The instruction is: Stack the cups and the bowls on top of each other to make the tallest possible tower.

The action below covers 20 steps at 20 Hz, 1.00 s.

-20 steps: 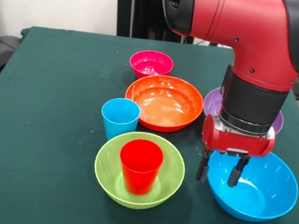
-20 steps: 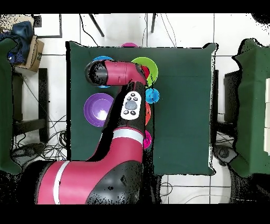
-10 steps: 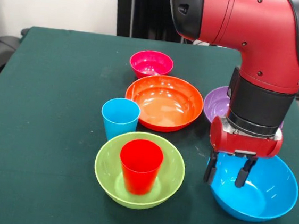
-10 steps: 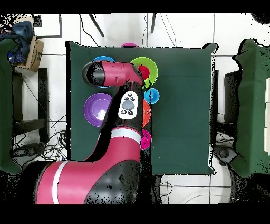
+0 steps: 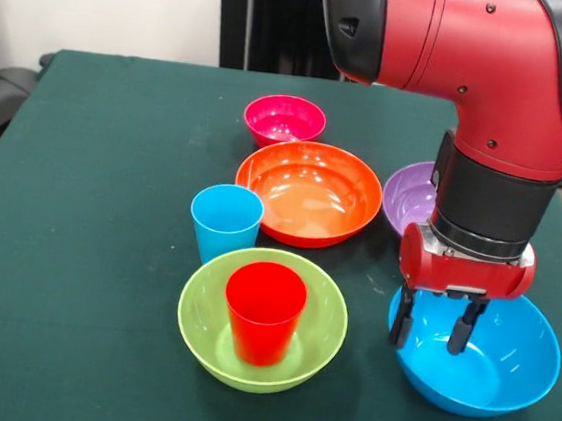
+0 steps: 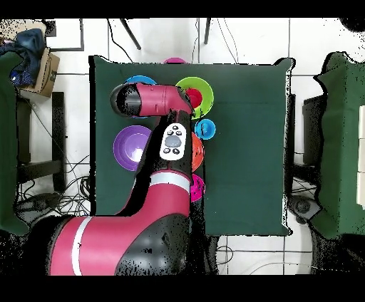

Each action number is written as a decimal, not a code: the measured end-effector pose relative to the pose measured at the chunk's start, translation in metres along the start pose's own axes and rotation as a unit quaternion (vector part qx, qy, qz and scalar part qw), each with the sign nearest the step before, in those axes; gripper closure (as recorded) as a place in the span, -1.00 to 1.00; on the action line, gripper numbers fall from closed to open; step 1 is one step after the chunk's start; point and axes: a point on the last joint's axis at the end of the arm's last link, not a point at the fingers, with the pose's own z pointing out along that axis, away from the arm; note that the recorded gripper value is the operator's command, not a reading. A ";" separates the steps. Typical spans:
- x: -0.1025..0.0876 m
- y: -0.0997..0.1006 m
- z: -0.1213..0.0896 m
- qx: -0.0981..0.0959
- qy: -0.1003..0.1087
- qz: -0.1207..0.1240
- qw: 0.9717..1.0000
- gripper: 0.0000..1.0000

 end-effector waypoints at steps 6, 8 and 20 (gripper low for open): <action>0.001 0.002 0.001 -0.002 0.001 0.000 1.000 -1.00; 0.001 0.002 0.001 -0.002 0.001 0.000 1.000 -1.00; 0.002 0.002 0.002 -0.002 0.002 0.000 1.000 -1.00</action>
